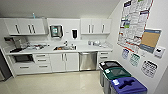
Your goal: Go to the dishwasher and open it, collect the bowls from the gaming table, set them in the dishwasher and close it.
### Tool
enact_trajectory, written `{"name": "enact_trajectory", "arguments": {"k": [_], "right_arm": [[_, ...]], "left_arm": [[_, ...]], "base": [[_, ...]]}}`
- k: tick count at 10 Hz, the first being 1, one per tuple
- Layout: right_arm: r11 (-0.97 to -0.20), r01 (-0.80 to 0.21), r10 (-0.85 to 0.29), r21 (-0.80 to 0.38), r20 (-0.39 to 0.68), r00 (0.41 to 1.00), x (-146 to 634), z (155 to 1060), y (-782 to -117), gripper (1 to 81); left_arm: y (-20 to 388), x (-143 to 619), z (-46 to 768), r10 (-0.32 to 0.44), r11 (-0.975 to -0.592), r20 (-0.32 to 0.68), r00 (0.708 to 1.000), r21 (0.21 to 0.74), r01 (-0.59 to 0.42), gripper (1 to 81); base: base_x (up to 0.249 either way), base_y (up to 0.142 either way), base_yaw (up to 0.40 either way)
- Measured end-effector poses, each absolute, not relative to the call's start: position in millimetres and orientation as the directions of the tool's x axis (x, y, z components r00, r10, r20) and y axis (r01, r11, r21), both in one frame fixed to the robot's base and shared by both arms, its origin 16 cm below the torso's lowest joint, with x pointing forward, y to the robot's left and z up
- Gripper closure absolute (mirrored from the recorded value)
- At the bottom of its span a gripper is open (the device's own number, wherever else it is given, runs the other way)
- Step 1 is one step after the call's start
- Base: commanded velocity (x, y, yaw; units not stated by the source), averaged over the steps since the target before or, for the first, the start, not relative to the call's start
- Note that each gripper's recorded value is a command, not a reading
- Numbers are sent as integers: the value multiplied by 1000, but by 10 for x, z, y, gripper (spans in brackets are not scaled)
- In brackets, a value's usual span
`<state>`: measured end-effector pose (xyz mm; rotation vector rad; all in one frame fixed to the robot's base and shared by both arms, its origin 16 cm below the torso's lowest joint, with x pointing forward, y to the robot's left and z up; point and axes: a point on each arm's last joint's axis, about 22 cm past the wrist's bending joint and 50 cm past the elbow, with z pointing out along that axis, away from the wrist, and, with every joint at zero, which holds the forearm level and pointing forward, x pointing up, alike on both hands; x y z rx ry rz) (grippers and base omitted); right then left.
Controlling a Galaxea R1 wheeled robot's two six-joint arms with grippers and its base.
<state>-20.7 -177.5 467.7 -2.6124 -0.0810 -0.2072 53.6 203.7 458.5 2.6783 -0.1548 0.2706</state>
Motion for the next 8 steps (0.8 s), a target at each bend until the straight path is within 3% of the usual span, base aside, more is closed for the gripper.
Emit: {"name": "enact_trajectory", "arguments": {"k": [8], "right_arm": [[-867, 96, 18, -489, 162, 987, -211, 4676, -1791, 10]], "left_arm": [[2037, 539, 4585, -65, -896, 214, 975, 417, -152, 10]], "base": [[115, 0, 0]]}}
